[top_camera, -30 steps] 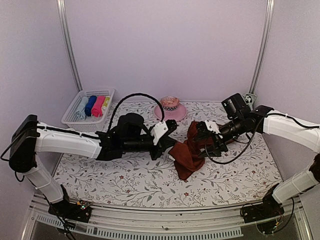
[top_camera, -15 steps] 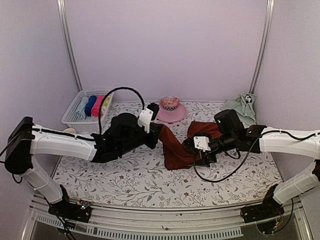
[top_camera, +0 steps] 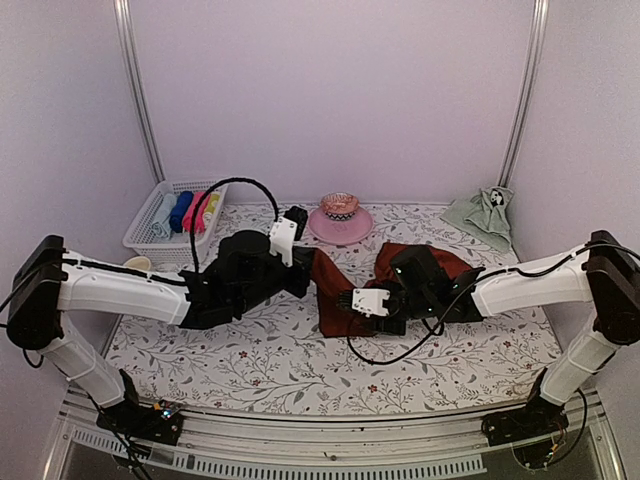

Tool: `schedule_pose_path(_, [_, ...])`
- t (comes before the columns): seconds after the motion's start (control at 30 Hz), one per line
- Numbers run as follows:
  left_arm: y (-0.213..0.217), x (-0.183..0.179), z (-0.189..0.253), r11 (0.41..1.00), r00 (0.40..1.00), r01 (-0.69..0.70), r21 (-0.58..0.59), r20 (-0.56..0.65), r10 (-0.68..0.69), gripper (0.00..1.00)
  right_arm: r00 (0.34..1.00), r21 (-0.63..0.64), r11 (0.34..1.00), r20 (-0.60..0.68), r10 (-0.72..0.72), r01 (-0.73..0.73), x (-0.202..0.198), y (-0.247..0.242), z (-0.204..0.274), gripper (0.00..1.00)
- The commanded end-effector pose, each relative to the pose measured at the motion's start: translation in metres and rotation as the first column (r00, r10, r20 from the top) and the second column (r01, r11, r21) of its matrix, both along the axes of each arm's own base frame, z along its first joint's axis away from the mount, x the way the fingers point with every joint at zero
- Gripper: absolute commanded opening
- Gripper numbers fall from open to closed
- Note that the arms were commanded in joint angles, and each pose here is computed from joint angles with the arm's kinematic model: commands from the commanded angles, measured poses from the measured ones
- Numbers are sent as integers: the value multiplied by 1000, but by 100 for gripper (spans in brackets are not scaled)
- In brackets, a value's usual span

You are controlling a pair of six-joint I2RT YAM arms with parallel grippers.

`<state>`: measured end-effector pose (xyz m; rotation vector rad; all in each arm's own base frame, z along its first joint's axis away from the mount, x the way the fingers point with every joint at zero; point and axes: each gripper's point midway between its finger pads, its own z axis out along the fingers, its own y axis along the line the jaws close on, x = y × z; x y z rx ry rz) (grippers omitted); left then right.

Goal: Roll the towels
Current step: Pass from the left arm to the right

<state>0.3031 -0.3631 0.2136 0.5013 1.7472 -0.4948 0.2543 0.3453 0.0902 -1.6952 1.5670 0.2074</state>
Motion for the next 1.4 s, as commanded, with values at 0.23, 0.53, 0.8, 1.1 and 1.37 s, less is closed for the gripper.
schedule_pose_path(0.23, [24,1,1,997,998,-69,-20,-3,69,0,995,10,997,64,-78,77,15,2,10,36])
schedule_pose_path(0.53, [31,3,-14,997,996,-78,-4,-32,78,0,999,31,999,34,-23,22,2,3,22,4])
schedule_pose_path(0.8, [38,5,-37,997,995,-71,39,-64,73,0,1000,76,997,18,-8,6,0,-3,45,3])
schedule_pose_path(1.1, [29,-20,-69,985,989,143,100,-55,-138,26,997,154,986,-36,-64,69,19,-17,73,2])
schedule_pose_path(1.37, [16,-39,-111,918,951,306,252,-42,-306,61,989,173,975,-74,-128,139,36,-24,80,2])
